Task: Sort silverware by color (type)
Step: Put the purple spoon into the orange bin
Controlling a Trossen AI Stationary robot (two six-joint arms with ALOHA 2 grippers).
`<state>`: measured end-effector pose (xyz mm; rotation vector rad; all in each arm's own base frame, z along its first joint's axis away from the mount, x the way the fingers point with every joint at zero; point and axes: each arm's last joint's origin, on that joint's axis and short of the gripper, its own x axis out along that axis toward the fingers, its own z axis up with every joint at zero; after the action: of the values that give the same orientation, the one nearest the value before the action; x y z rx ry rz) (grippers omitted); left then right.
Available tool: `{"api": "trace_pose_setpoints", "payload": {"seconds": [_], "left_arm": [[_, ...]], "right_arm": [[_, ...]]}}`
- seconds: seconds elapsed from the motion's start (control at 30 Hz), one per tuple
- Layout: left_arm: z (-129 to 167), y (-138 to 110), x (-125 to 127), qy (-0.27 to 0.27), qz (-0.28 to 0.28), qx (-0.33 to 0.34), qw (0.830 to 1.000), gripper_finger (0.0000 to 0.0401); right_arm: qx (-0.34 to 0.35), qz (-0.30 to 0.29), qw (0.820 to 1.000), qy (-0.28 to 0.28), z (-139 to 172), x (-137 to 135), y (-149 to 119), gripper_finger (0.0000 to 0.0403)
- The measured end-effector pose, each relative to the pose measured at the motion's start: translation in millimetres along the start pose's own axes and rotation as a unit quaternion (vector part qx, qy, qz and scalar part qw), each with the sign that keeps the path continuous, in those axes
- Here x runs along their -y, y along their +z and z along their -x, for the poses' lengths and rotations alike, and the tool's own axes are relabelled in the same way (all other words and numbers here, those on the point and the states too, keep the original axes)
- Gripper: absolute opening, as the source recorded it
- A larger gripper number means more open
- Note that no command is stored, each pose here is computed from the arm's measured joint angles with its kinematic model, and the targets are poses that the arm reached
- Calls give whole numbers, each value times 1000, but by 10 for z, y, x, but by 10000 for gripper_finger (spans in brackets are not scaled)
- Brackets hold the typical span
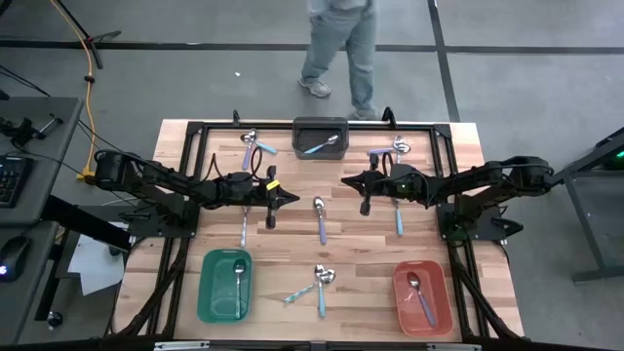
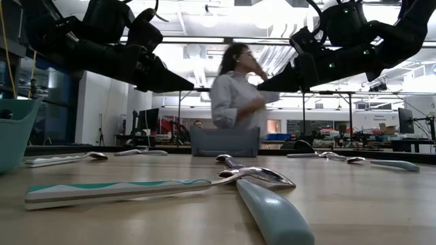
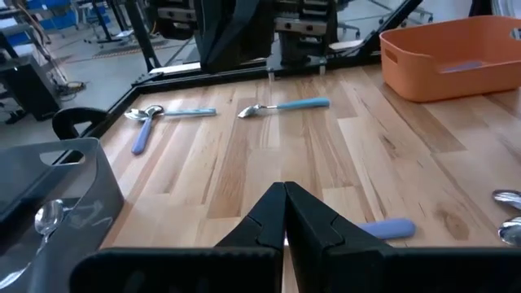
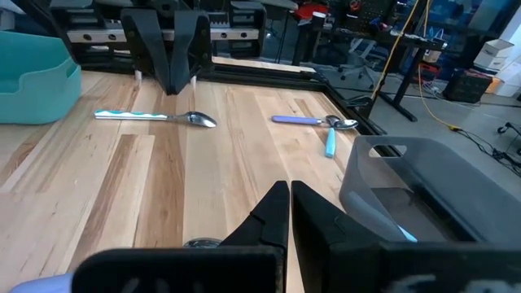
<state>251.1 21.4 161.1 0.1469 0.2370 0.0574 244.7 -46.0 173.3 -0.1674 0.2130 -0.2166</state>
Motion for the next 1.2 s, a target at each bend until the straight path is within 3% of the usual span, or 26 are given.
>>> {"api": "trace_pose_setpoints", "payload": {"seconds": [0.27,0.6,0.8,0.93,1.2], "left_arm": [[51,-105,17,-3,-9,-15,1000,0],[311,-339,43,9,-13,25,1000,0],[357,-370,49,10,-12,32,999,0],[357,-374,50,10,-9,30,999,0],[357,-374,50,10,-8,30,999,0]], "right_arm": [[19,-1,1000,0,-82,10,185,0],[-69,-25,997,29,-224,-75,403,0],[-125,-12,992,-25,-251,-162,561,1],[-145,-27,988,-33,-236,-273,632,1],[-195,-27,979,-56,-132,-509,564,1]]}}
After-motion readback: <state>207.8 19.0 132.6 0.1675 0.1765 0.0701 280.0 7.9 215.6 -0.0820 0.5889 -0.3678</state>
